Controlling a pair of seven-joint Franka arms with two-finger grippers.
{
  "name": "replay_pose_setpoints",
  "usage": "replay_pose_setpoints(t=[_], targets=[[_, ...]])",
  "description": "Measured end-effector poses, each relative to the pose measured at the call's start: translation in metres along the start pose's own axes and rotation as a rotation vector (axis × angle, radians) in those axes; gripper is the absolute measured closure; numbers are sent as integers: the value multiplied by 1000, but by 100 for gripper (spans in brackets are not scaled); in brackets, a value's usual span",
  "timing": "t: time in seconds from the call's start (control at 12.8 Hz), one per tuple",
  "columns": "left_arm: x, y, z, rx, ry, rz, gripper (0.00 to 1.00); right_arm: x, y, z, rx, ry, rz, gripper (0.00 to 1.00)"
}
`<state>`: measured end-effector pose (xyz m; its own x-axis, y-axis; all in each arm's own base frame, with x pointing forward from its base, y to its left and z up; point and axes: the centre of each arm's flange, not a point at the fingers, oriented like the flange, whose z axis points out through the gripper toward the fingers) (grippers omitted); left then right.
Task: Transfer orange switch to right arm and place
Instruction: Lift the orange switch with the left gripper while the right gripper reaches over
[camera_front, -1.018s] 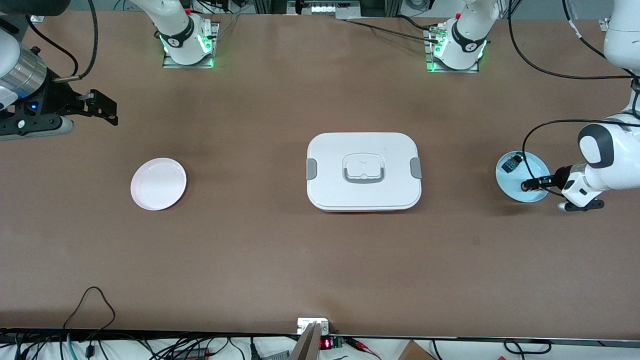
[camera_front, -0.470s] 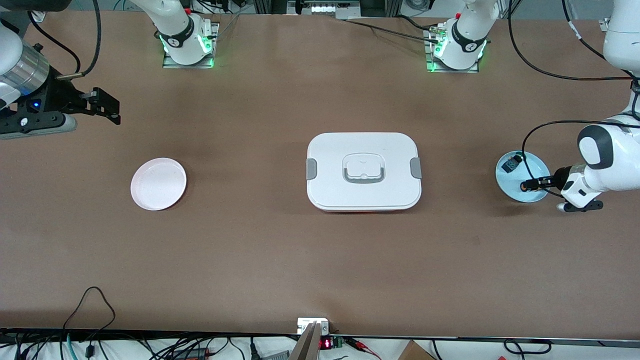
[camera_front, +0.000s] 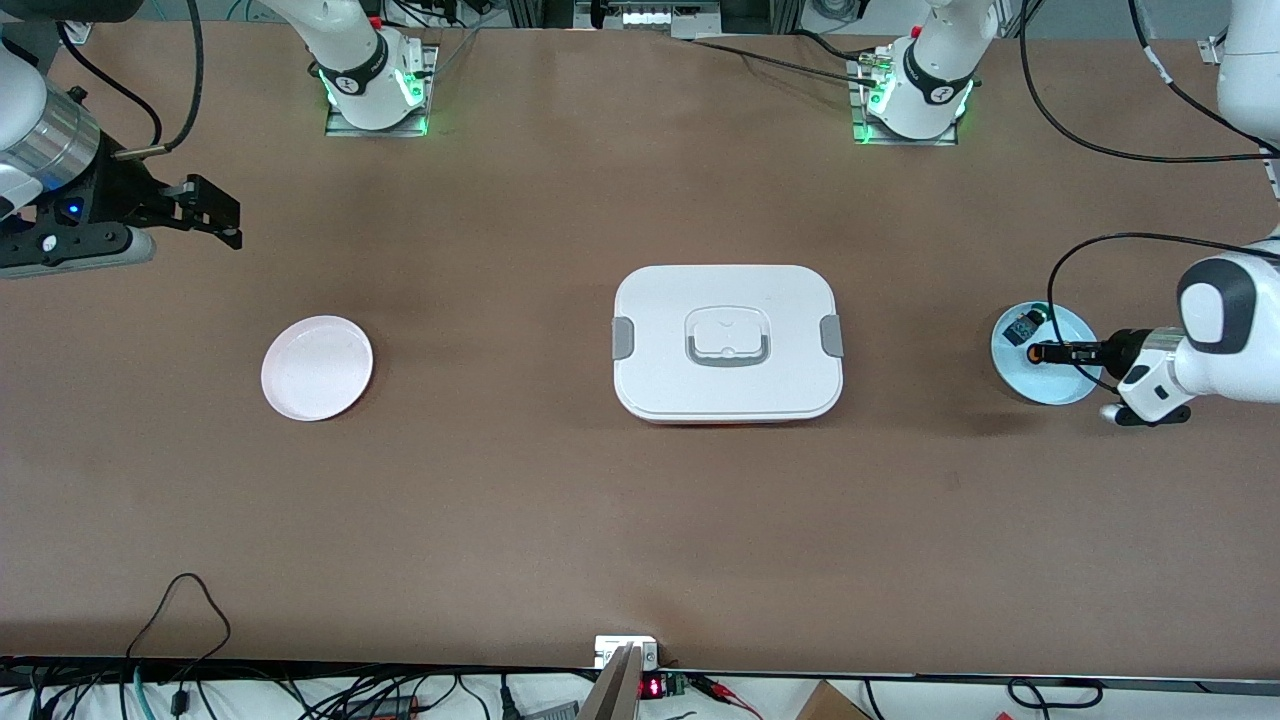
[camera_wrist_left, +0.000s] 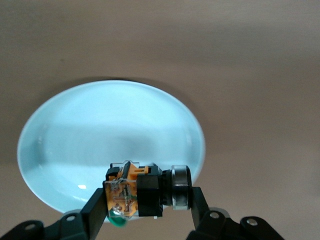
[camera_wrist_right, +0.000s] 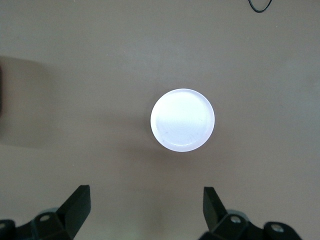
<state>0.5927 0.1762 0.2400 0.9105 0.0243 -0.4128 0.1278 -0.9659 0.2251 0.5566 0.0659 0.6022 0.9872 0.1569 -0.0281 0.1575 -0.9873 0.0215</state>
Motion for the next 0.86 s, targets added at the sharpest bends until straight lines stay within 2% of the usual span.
replay_pose_setpoints(t=[0.16, 0.31, 0.55, 0.71, 0.86], targets=[[-2, 23, -27, -114, -27, 62, 28, 0, 0, -1, 0, 2, 0, 0], [-3, 42, -38, -230, -26, 106, 28, 0, -1, -2, 0, 7, -1, 0], [-5, 67, -42, -454, -21, 165, 28, 3, -6, -5, -1, 27, -10, 0], [-4, 95, -48, -598, -1, 242, 28, 3, -6, -5, -1, 28, -10, 0], [0, 133, -51, -732, 54, 393, 28, 3, -6, -5, -1, 29, -10, 0]])
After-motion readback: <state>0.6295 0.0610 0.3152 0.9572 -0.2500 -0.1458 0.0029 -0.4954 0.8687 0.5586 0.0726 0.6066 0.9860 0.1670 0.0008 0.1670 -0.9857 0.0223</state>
